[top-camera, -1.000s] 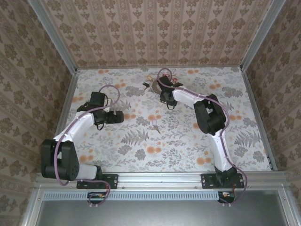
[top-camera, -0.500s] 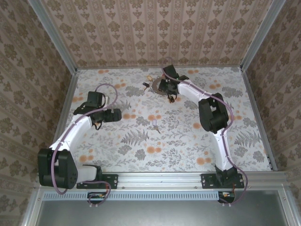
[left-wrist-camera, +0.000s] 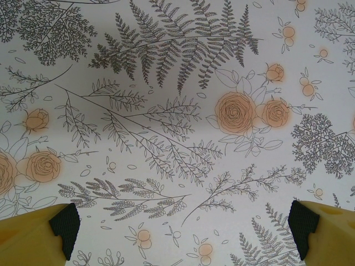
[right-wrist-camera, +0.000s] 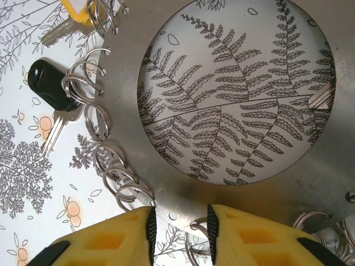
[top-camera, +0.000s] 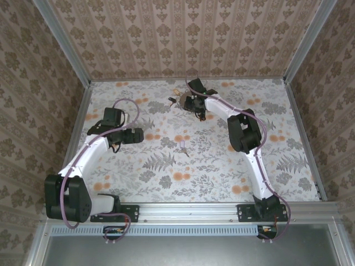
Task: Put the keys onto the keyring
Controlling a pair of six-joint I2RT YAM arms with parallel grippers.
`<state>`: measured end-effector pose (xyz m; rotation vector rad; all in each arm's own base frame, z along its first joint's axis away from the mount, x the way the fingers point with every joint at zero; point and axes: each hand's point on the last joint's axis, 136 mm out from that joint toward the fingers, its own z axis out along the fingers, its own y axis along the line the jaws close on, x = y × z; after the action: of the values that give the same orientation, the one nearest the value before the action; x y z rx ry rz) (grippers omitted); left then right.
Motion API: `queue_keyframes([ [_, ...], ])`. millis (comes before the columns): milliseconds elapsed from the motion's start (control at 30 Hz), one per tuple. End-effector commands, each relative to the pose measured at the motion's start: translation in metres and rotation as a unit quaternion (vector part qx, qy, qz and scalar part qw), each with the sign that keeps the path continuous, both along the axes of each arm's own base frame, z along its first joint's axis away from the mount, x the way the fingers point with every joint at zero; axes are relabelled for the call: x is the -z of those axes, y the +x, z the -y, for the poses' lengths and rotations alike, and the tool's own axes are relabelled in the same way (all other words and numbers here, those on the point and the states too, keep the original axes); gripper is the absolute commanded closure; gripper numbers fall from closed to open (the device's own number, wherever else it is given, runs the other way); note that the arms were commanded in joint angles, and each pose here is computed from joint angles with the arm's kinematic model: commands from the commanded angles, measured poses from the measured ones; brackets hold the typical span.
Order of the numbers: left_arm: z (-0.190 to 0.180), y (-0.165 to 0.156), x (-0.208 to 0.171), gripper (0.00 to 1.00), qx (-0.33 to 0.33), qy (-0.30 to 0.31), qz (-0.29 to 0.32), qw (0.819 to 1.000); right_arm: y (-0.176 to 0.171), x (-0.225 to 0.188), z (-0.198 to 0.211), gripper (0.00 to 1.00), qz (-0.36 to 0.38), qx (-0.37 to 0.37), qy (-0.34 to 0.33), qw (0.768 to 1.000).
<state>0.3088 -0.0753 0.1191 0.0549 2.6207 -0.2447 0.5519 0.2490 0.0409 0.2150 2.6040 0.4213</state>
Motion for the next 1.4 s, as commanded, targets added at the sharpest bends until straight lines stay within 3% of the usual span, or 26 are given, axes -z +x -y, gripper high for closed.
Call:
queue_keyframes([
  [0, 0.001, 0.0, 0.002, 0.0, 0.009, 0.008, 0.002, 1.0, -0.014, 0.011, 0.005, 0.67, -0.031, -0.009, -0.022, 0.999],
  [300, 0.0, 0.001, 0.004, 0.0, 0.008, 0.01, -0.003, 1.0, -0.027, 0.01, 0.0, 0.66, -0.047, -0.017, -0.014, 0.999],
  [533, 0.001, 0.001, 0.006, 0.0, 0.008, 0.009, -0.005, 1.0, -0.034, 0.008, 0.001, 0.7, -0.06, 0.015, -0.003, 0.998],
  [900, 0.002, -0.001, 0.007, 0.0, 0.007, 0.006, -0.01, 1.0, -0.035, 0.006, 0.005, 0.69, -0.066, 0.098, 0.017, 0.993],
  [1367, 0.01, -0.002, 0.013, 0.0, 0.008, -0.006, -0.022, 1.0, -0.045, -0.009, 0.015, 0.75, -0.045, 0.215, 0.029, 0.975],
])
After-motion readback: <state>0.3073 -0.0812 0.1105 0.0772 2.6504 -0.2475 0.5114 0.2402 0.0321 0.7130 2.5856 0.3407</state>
